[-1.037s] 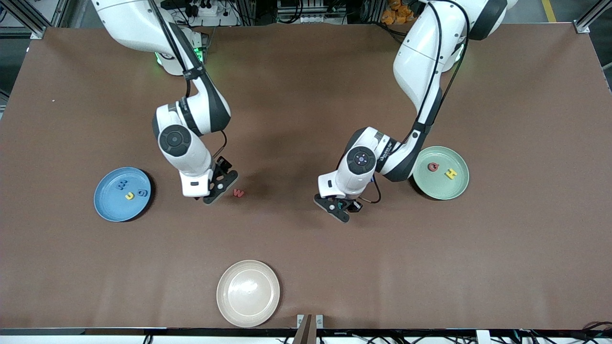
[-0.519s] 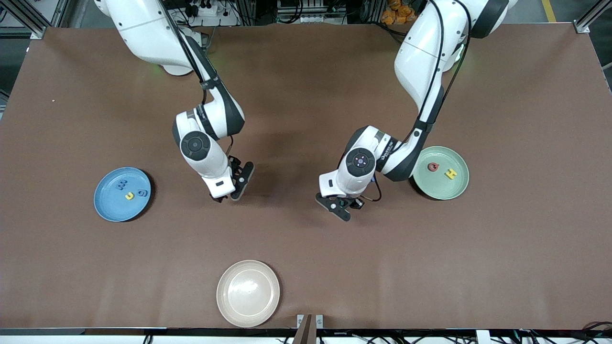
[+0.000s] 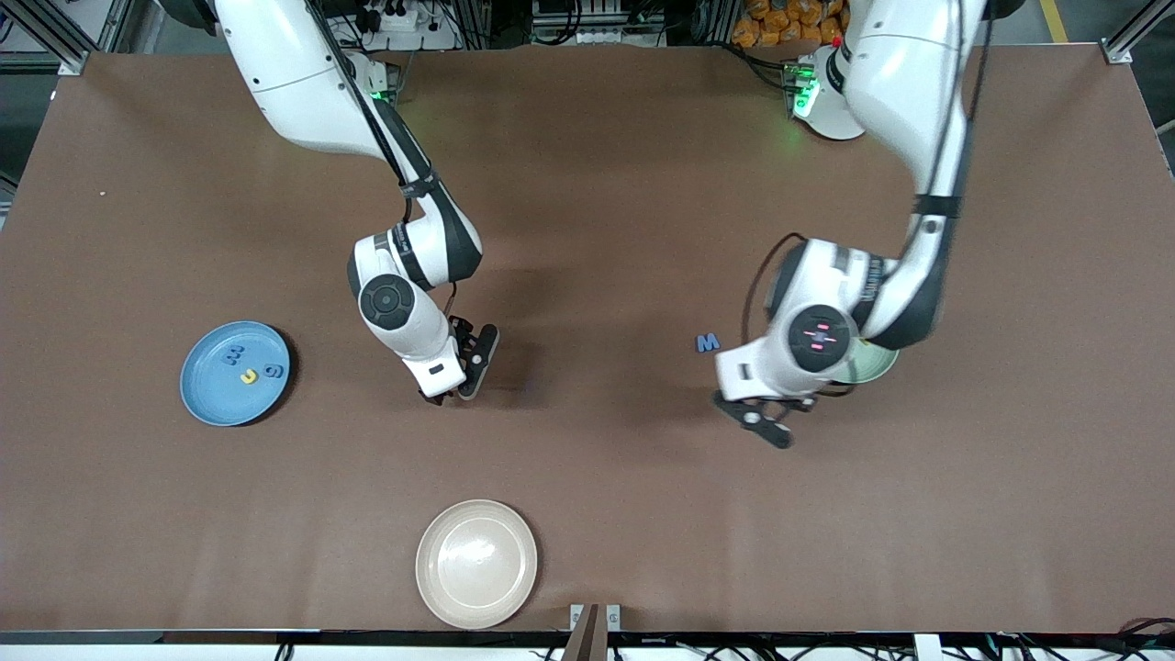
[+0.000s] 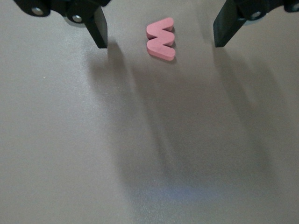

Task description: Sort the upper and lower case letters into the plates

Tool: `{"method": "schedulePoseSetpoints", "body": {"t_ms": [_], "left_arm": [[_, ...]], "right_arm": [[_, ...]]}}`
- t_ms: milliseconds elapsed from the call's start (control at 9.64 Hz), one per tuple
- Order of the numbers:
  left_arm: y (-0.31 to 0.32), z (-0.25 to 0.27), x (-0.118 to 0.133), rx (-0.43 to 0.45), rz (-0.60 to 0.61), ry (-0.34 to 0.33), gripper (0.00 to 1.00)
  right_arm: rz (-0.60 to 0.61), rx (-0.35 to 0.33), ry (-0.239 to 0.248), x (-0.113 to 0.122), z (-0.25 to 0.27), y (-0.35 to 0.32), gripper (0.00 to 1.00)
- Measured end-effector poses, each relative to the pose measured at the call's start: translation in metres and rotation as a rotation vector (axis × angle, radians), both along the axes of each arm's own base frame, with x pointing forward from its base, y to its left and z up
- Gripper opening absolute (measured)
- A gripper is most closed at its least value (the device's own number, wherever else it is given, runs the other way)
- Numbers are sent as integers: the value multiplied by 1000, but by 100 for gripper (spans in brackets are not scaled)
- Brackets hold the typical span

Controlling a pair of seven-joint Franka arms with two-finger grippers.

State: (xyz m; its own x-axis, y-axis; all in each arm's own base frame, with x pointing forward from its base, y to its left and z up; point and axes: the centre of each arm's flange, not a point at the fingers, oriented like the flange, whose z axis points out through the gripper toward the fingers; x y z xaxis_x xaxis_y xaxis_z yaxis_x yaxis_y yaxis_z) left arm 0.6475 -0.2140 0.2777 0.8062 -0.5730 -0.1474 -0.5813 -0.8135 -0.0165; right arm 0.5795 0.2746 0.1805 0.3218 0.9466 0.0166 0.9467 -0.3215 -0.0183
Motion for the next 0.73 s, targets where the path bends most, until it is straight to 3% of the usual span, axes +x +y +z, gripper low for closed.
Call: {"method": "schedulePoseSetpoints", "body": {"t_ms": [207, 415, 622, 726], "left_arm": [[92, -13, -14, -9, 36, 51, 29], [145, -21, -51, -34, 72, 57, 30], [149, -31, -79, -69, 101, 52, 41], [142, -34, -82, -92, 114, 53, 54]], "right_arm": [[16, -4, 6, 3, -4, -8, 100], [18, -7, 14, 5, -8, -16, 100], [20, -9, 20, 4, -11, -16, 100], [23, -9, 22, 3, -12, -14, 100]]}}
